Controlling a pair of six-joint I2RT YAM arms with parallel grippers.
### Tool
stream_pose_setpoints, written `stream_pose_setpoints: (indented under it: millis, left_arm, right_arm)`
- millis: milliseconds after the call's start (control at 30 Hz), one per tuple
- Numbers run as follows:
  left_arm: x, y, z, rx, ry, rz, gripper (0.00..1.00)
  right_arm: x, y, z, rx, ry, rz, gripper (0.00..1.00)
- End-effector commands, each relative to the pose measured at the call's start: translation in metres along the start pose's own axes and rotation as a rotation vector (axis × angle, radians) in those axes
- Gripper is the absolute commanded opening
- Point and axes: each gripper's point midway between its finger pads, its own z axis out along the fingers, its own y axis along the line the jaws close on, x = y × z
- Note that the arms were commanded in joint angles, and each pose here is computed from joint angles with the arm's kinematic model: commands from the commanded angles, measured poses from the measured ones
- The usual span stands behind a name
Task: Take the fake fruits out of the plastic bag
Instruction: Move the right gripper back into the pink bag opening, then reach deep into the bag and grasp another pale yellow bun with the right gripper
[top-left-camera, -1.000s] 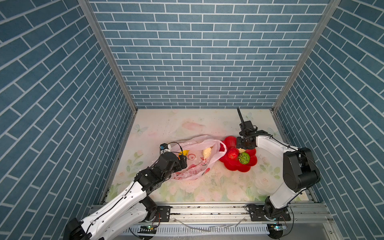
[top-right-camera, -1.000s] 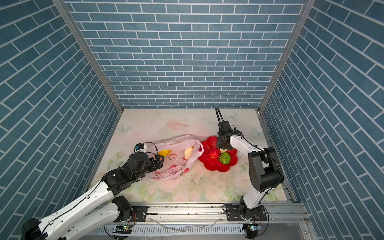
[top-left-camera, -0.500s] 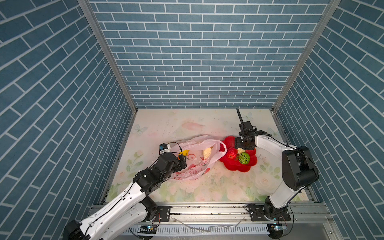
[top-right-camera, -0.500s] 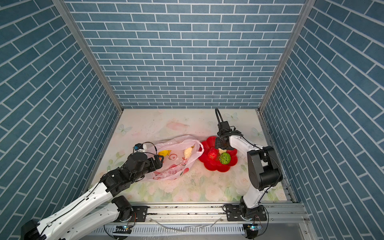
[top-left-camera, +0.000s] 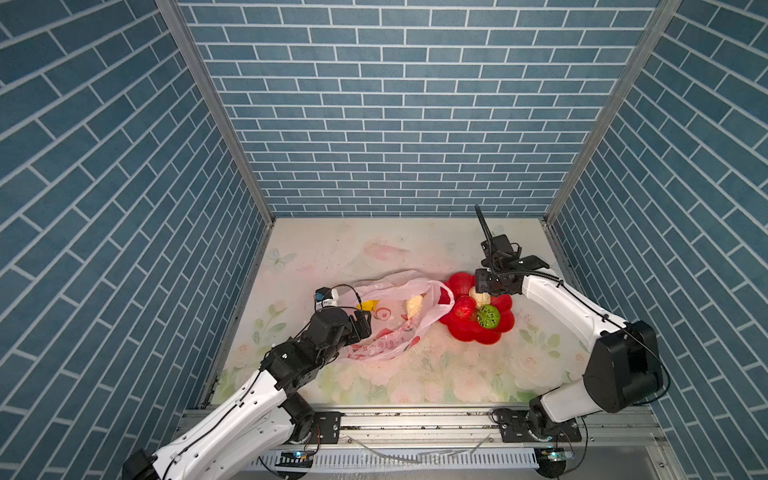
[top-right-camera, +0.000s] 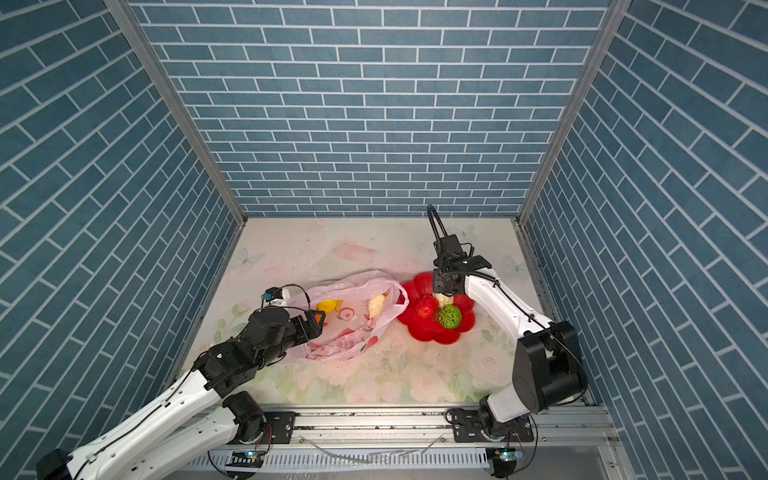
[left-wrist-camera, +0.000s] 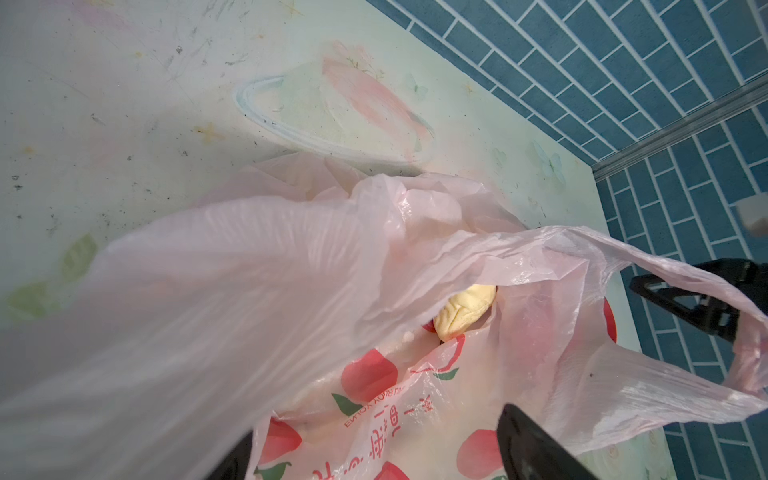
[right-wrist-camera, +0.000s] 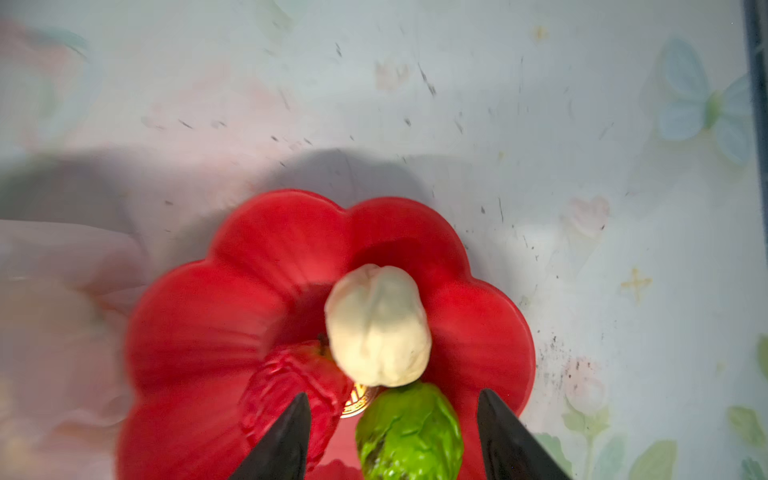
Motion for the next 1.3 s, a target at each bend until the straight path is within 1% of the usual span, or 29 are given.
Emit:
stream_pose_setpoints:
  millis: [0, 167, 300, 433, 500, 567, 767, 967, 1067, 1267]
  left_arm:
    - [-0.002, 0.004, -0.005, -0.007, -0.016, 0.001, 0.93]
    - [-0.002, 0.015, -0.008, -0.037, -0.035, -0.023, 0.93]
    - [0.004, 0.029, -0.006, -0.092, -0.029, -0.048, 0.93]
    - [0.009, 0.034, -0.004, -0.107, -0.020, -0.061, 0.93]
    - [0.010, 0.033, -0.003, -0.099, -0.019, -0.065, 0.93]
    - [0.010, 0.034, -0.002, -0.100, -0.019, -0.065, 0.93]
    - [0.006, 0.034, -0.007, -0.084, -0.047, -0.074, 0.93]
    - [0.011, 0.031, 0.000, -0.062, -0.034, -0.077, 0.93]
    - [0.016, 0.030, 0.006, -0.062, -0.011, -0.073, 0.93]
    - [0.020, 0.023, 0.015, -0.038, 0.014, -0.073, 0.93]
  right_arm:
    - [-0.017, 0.014, -0.056, 0.037, -0.090, -0.087, 0.60]
    - [-0.030, 0.068, -0.114, -0.053, -0.226, -0.182, 0.54]
    - [-0.028, 0.124, -0.145, -0.184, -0.295, -0.261, 0.52]
    - [-0.014, 0.192, -0.158, -0.336, -0.286, -0.354, 0.50]
    - [-0.006, 0.217, -0.157, -0.385, -0.263, -0.386, 0.48]
    - [0.007, 0.241, -0.145, -0.434, -0.204, -0.404, 0.46]
    - [0.049, 0.276, -0.100, -0.508, -0.022, -0.402, 0.42]
    - [0.080, 0.271, -0.055, -0.402, 0.109, -0.447, 0.42]
    - [0.089, 0.266, -0.040, -0.354, 0.143, -0.457, 0.41]
    - [0.097, 0.256, -0.016, -0.263, 0.167, -0.472, 0.40]
